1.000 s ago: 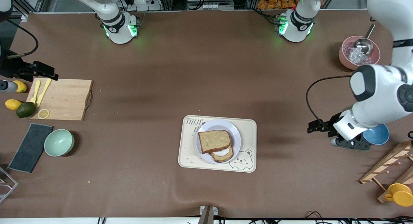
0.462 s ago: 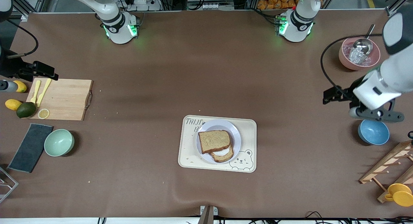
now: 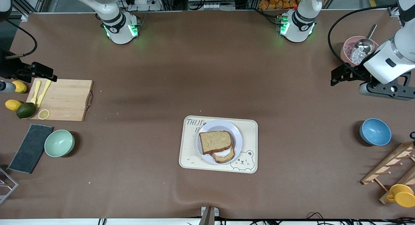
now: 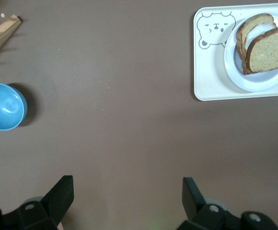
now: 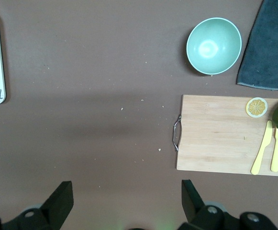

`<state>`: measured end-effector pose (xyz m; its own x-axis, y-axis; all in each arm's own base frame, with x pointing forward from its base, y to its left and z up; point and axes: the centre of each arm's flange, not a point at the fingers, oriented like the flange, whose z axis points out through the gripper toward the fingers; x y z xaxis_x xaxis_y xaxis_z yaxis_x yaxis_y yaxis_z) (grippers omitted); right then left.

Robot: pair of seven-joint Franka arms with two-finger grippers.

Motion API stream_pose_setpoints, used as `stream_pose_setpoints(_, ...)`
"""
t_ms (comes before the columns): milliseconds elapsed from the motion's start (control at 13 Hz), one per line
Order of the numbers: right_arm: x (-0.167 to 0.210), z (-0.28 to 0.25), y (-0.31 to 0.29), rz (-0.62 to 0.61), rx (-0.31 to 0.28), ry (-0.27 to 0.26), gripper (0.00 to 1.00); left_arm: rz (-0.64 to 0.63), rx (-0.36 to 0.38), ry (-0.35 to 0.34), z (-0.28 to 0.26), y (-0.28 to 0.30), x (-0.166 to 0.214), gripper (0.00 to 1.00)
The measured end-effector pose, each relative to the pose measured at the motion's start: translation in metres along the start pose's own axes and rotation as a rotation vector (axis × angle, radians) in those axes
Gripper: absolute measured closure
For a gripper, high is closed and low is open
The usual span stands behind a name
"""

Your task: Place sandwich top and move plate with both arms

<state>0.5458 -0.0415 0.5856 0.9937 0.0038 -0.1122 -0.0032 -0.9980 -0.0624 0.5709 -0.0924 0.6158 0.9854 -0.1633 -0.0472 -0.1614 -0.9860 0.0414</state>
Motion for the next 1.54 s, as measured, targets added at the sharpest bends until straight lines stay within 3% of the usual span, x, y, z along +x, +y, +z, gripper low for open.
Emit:
stream_pose_setpoints(615, 0.0, 0.0, 0.001, 0.002, 0.0, 0.0, 0.0, -0.03, 0.06, 0.0, -0.022, -0.013, -0.02, 0.0)
stream_pose_setpoints(1538, 0.0, 0.0, 0.001, 0.003, 0.0, -0.002, 0.0, -0.051, 0.037, -0.034, -0.036, 0.0, -0.035, 0.0)
